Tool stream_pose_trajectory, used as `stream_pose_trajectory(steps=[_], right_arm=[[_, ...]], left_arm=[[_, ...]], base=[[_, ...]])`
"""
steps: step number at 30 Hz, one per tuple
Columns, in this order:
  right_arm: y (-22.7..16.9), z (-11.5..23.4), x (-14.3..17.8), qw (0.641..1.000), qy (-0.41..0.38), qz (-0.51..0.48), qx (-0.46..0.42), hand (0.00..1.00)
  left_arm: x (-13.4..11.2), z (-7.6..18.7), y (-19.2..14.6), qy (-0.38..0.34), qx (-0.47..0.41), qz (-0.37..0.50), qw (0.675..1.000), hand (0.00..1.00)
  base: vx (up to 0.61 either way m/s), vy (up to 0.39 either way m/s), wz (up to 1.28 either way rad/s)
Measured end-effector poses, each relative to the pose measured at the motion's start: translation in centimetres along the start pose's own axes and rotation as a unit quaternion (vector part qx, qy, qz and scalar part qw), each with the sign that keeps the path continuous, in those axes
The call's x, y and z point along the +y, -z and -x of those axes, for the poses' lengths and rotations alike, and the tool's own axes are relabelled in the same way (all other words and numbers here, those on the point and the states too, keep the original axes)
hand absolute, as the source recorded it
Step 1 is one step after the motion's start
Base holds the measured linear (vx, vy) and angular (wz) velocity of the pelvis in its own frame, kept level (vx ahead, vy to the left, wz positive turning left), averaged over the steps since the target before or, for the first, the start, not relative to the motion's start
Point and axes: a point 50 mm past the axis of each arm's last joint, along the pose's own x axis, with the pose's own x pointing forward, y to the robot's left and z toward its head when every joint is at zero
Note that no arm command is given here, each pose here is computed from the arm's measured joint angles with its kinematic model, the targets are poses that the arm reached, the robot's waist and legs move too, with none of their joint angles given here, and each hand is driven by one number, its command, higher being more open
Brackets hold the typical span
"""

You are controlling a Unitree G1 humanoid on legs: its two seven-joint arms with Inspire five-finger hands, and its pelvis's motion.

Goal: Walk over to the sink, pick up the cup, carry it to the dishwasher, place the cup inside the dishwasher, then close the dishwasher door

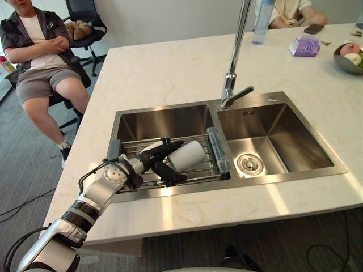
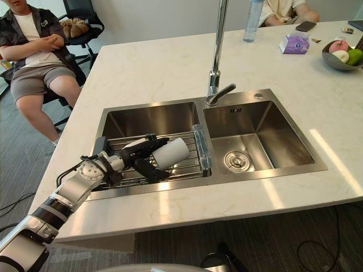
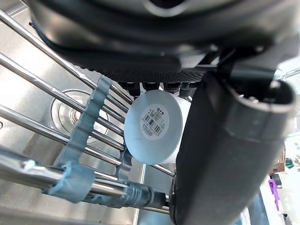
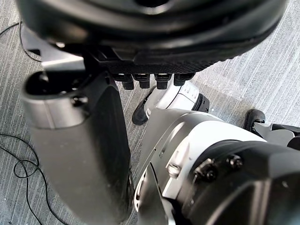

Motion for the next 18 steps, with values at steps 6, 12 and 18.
stream_pose_trajectory(steps=[6,12,18], right_arm=[[0.04,0.00,0.02,1.000,0.001,-0.001,0.000,1.00],[0.10,-0.01,0.02,1.000,0.000,-0.004,0.001,1.00],[0.35,-0.01,0.05,1.000,-0.003,-0.017,0.004,1.00]], left_arm=[[0.03,-0.01,0.17,0.000,-0.003,0.037,0.999,1.00],[0.01,-0.15,0.13,-0.009,-0.017,0.082,0.996,1.00],[-0.57,-0.73,-0.34,-0.009,-0.038,0.117,0.992,1.00]], base=[[0.00,0.000,0.00],[-0.01,-0.002,0.00],[0.00,0.000,0.00]])
